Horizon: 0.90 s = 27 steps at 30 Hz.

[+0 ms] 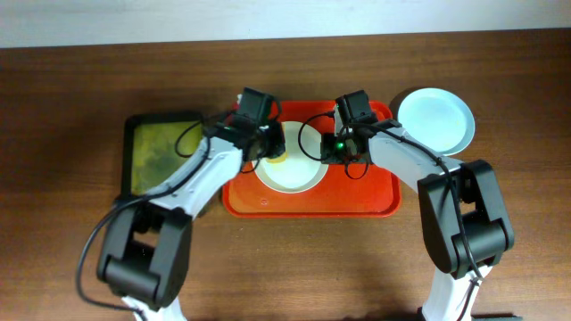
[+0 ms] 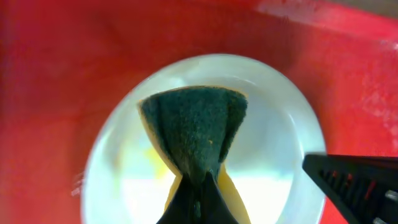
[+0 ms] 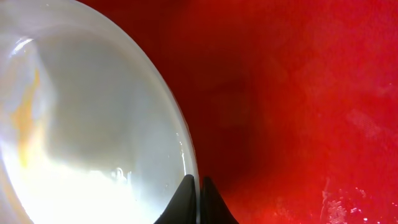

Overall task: Clean dirty plates on tray and stack at the side
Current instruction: 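Scrub the cream plate with the sponge in the left gripper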

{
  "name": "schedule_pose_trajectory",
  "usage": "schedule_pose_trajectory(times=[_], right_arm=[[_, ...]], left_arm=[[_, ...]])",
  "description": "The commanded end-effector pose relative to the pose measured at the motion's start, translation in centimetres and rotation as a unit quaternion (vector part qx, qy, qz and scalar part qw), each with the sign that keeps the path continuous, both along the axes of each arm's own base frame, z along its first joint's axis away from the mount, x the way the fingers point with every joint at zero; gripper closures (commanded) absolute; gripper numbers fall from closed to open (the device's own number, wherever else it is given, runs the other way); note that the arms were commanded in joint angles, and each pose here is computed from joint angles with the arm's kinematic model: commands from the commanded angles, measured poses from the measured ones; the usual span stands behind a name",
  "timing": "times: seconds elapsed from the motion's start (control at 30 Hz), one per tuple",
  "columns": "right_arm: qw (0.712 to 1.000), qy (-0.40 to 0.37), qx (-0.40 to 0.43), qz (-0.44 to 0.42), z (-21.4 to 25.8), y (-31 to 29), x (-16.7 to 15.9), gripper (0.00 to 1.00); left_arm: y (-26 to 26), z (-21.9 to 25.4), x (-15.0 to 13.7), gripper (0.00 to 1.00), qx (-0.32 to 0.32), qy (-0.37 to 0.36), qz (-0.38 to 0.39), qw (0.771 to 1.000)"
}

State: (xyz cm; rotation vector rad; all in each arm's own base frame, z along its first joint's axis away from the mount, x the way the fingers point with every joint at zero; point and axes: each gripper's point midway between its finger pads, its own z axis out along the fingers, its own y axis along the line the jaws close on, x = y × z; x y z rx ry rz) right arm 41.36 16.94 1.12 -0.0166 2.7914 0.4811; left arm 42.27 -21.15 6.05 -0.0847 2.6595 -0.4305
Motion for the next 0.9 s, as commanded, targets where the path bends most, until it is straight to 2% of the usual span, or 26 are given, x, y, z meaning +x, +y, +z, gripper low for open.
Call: schedule_pose_trajectory(times=[0.0, 0.07, 0.1, 0.2, 0.27, 0.37, 0.43, 0.47, 0.57, 0.63, 0.87], right_arm=[[1.000, 0.009, -0.003, 0.000, -0.6, 0.1, -0.4, 0.96], [1.000, 0.009, -0.003, 0.000, -0.6, 0.1, -0.4, 0.96], [1.000, 0.009, -0.003, 0.000, -0.6, 0.1, -0.4, 0.96], [1.000, 0.009, -0.003, 0.000, -0.6, 0.1, -0.4, 0.96], [1.000, 0.009, -0.003, 0.000, -0.6, 0.1, -0.4, 0.96], [1.000, 0.009, -0.003, 0.000, -0.6, 0.1, -0.4, 0.96], [1.000, 0.009, -0.003, 0.000, -0.6, 0.1, -0.4, 0.96], [1.000, 0.009, -0.003, 0.000, -0.6, 0.1, -0.4, 0.96], [1.000, 0.009, -0.003, 0.000, -0.6, 0.1, -0.4, 0.96], [1.000, 0.009, -0.003, 0.000, -0.6, 0.1, -0.4, 0.96], [1.000, 0.009, -0.003, 0.000, -0.6, 0.1, -0.4, 0.96]], left_arm=[[-2.3, -2.8, -0.6, 1.00, 0.000, 0.015, -0.020, 1.000], [-2.9, -4.1, -0.8, 1.00, 0.005, 0.019, -0.026, 0.999], [-2.2, -5.0, -0.6, 1.00, 0.030, 0.018, -0.016, 0.999], [2.1, -5.4, 0.1, 1.00, 0.140, -0.004, 0.028, 0.990], [6.3, -4.6, 0.6, 1.00, 0.252, -0.027, 0.044, 0.966], [8.6, -1.8, 1.4, 1.00, 0.307, -0.051, 0.071, 0.948], [7.7, 0.8, 2.3, 1.00, 0.282, -0.073, 0.075, 0.954], [6.6, 2.3, 2.7, 1.00, 0.249, -0.083, 0.068, 0.963], [0.9, 4.4, 2.2, 1.00, 0.090, -0.073, 0.010, 0.993], [-1.0, 3.1, 0.8, 1.00, 0.032, -0.030, -0.007, 0.999], [-0.8, -5.3, -1.3, 1.00, 0.081, 0.052, -0.015, 0.995]])
